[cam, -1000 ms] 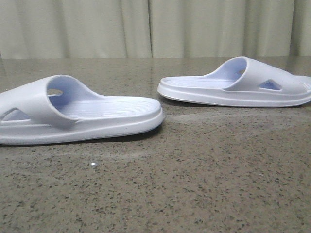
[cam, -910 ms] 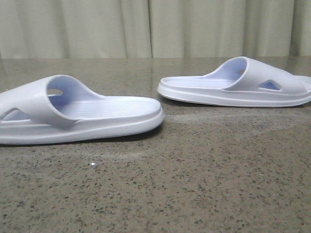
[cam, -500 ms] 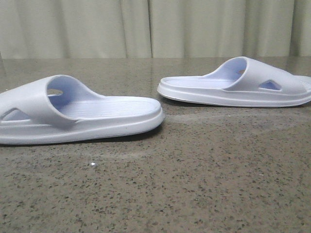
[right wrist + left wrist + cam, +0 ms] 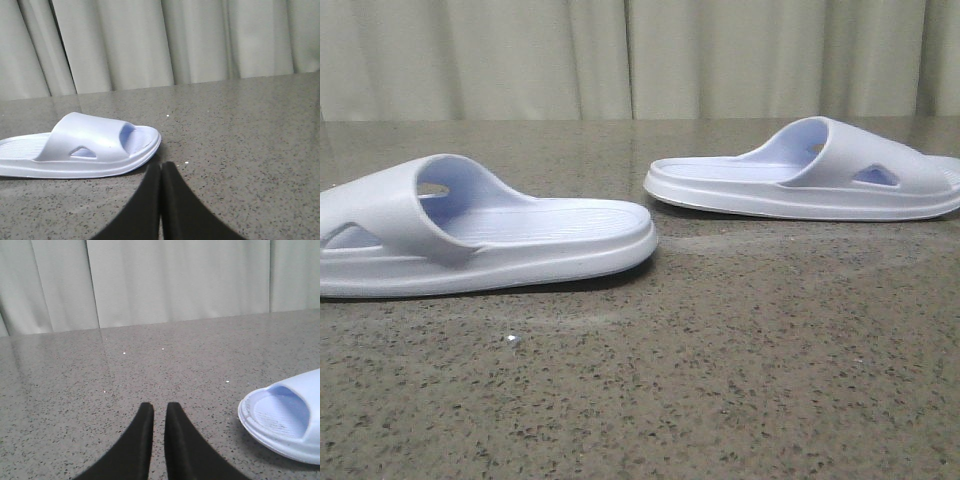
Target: Insert blue slippers together front up
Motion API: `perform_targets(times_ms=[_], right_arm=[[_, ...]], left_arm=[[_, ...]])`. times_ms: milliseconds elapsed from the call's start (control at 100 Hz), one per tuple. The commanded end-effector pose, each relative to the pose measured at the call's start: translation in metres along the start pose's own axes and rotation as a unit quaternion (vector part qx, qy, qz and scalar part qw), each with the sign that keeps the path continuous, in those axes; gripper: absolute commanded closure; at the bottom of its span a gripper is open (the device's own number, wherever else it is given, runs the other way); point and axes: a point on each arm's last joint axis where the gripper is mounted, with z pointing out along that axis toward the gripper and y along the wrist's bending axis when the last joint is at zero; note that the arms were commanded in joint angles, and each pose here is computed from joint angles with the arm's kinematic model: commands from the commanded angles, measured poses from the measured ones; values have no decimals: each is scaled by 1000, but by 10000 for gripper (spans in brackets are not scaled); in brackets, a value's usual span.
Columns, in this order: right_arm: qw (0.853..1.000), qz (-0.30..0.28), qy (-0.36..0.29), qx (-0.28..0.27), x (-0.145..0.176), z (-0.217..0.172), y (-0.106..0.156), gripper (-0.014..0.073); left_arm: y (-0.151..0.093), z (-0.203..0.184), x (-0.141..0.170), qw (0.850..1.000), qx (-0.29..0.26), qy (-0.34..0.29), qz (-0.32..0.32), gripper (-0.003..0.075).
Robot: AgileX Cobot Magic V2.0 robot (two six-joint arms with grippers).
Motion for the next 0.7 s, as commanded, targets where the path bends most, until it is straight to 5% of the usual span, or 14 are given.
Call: perform_targets(times_ms=[0, 470, 690], right_arm=[[999, -9, -42, -3, -2, -1, 0, 702], [999, -9, -46, -4, -3, -1, 1, 702], [999, -4, -46, -4, -3, -1, 1, 702]], left_arm=[[0, -2, -5, 999, -2, -45, -7, 704], [0, -3, -8, 998, -1, -59, -13, 704], [1, -3, -9, 984, 5, -68, -164, 705]])
